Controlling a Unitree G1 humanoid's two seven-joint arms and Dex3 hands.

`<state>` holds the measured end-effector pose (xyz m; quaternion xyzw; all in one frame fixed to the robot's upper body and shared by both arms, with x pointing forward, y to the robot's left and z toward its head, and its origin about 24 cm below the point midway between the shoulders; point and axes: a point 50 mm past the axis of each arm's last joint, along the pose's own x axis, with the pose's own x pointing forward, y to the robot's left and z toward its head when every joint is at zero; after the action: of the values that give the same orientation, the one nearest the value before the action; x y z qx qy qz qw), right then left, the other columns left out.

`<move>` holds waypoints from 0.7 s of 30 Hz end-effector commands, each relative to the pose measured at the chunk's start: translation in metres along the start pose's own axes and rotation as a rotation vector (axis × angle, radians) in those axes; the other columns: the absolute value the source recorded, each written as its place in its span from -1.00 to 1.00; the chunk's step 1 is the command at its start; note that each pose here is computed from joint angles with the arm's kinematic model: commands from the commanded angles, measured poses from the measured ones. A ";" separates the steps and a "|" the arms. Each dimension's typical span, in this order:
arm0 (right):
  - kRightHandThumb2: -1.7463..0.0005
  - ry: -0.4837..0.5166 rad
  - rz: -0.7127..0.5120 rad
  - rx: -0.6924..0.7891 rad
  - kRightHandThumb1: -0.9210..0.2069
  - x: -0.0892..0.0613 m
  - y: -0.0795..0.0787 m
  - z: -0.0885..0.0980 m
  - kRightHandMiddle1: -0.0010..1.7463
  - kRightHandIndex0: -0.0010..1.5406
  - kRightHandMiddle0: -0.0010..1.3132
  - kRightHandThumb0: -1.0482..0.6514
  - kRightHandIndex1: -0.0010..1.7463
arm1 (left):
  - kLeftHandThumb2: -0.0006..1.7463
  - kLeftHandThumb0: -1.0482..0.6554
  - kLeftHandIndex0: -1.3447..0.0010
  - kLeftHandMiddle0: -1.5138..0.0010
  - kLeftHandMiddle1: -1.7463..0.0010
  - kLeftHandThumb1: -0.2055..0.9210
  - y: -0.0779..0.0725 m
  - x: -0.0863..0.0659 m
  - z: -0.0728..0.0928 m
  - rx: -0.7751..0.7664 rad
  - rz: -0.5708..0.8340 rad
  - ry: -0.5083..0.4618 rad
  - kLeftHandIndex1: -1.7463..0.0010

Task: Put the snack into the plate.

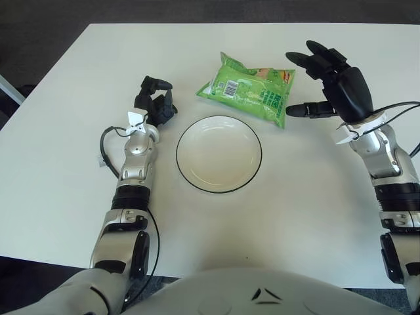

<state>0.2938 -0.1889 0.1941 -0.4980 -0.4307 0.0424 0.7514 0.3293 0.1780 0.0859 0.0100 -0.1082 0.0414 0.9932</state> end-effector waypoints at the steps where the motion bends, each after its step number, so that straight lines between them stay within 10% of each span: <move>1: 0.71 -0.010 0.011 -0.005 -1.00 0.006 -0.001 0.003 -0.80 -0.65 -0.49 -0.39 -0.99 | -0.16 -0.20 0.54 -0.11 -1.00 0.70 0.000 -0.023 -0.033 -0.008 0.019 0.123 -1.00; 21: 0.73 0.055 0.210 0.020 -1.00 0.038 0.024 0.003 -0.85 -0.71 -0.50 -0.46 -1.00 | -0.15 -0.20 0.54 -0.11 -1.00 0.70 -0.002 -0.025 -0.034 -0.016 0.016 0.113 -1.00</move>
<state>0.3197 -0.1635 0.1951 -0.5392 -0.3527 0.1004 0.7581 0.3296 0.1768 0.0865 0.0093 -0.1141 0.0400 0.9926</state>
